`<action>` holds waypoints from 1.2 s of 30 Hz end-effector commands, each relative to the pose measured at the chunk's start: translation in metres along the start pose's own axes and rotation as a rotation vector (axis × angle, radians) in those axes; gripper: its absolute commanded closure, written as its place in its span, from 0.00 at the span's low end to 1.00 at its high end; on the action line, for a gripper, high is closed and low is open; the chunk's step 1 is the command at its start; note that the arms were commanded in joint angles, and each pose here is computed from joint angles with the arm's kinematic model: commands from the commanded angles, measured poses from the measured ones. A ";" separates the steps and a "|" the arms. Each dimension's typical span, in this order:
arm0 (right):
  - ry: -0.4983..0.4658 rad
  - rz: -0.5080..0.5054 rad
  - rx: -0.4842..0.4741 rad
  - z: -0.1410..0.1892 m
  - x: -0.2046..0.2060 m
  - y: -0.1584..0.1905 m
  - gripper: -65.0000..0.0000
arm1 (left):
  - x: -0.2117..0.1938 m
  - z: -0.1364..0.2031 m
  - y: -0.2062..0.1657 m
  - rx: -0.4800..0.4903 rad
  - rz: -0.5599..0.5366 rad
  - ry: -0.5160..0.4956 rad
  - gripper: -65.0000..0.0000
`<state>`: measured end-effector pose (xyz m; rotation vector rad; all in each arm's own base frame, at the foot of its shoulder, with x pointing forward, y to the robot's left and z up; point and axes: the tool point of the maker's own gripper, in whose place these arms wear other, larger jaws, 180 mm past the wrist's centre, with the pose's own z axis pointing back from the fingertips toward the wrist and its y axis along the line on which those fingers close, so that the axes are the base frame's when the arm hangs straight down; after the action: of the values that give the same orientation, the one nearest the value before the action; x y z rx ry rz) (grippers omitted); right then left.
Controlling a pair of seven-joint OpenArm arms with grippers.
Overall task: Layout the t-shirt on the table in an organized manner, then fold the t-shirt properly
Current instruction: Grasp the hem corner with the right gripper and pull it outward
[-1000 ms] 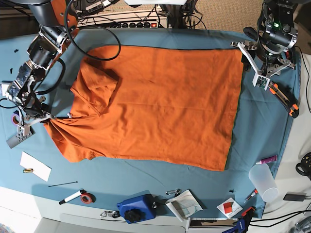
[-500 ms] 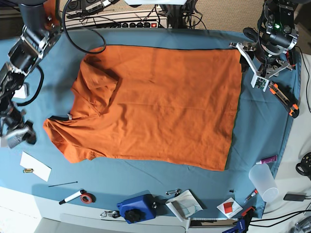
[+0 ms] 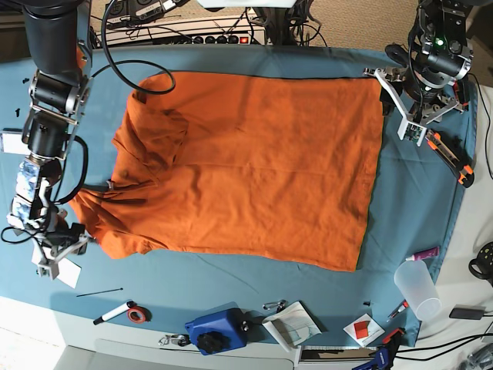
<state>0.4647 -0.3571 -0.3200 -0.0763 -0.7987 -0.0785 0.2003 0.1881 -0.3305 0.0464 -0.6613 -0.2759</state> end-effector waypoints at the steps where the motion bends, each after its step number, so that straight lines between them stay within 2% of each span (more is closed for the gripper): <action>1: -0.065 -0.006 -0.025 0.006 0.025 -0.008 0.72 | 0.009 0.003 0.003 0.011 -0.016 -0.034 0.56; 5: -0.018 -0.024 -0.014 -0.006 0.003 0.000 0.72 | 0.009 0.003 0.000 0.006 -0.004 -0.037 0.56; 11: 0.006 -0.002 -0.016 -0.014 -0.006 0.009 0.74 | 0.008 0.002 -0.006 -0.007 0.028 -0.041 0.56; 14: -0.004 0.001 -0.021 -0.013 -0.004 0.008 0.94 | 0.009 0.002 -0.008 -0.010 0.038 -0.043 0.56; 15: -0.019 0.011 -0.030 -0.013 0.000 0.006 1.00 | 0.008 0.002 -0.008 -0.010 0.038 -0.042 0.56; 20: -0.126 0.044 -0.143 -0.008 0.023 -0.016 1.00 | 0.008 0.002 -0.008 -0.010 0.038 -0.043 0.56; 24: -0.166 0.065 -0.179 -0.005 0.033 -0.022 1.00 | 0.009 0.002 -0.008 -0.010 0.038 -0.048 0.56; 26: -0.226 0.097 -0.214 -0.001 0.046 -0.028 1.00 | 0.011 0.002 -0.008 -0.010 0.038 -0.057 0.56; 29: -0.321 0.091 -0.279 0.010 0.065 -0.045 1.00 | 0.012 0.002 -0.008 -0.010 0.038 -0.062 0.56; 36: -0.469 0.106 -0.354 0.035 0.097 -0.073 1.00 | 0.012 0.002 -0.008 -0.010 0.038 -0.062 0.56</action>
<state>0.4898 -0.4207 -0.2637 -0.4490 -1.1428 -0.0945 0.2012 0.1765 -0.3314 0.0060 -0.6853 -0.2341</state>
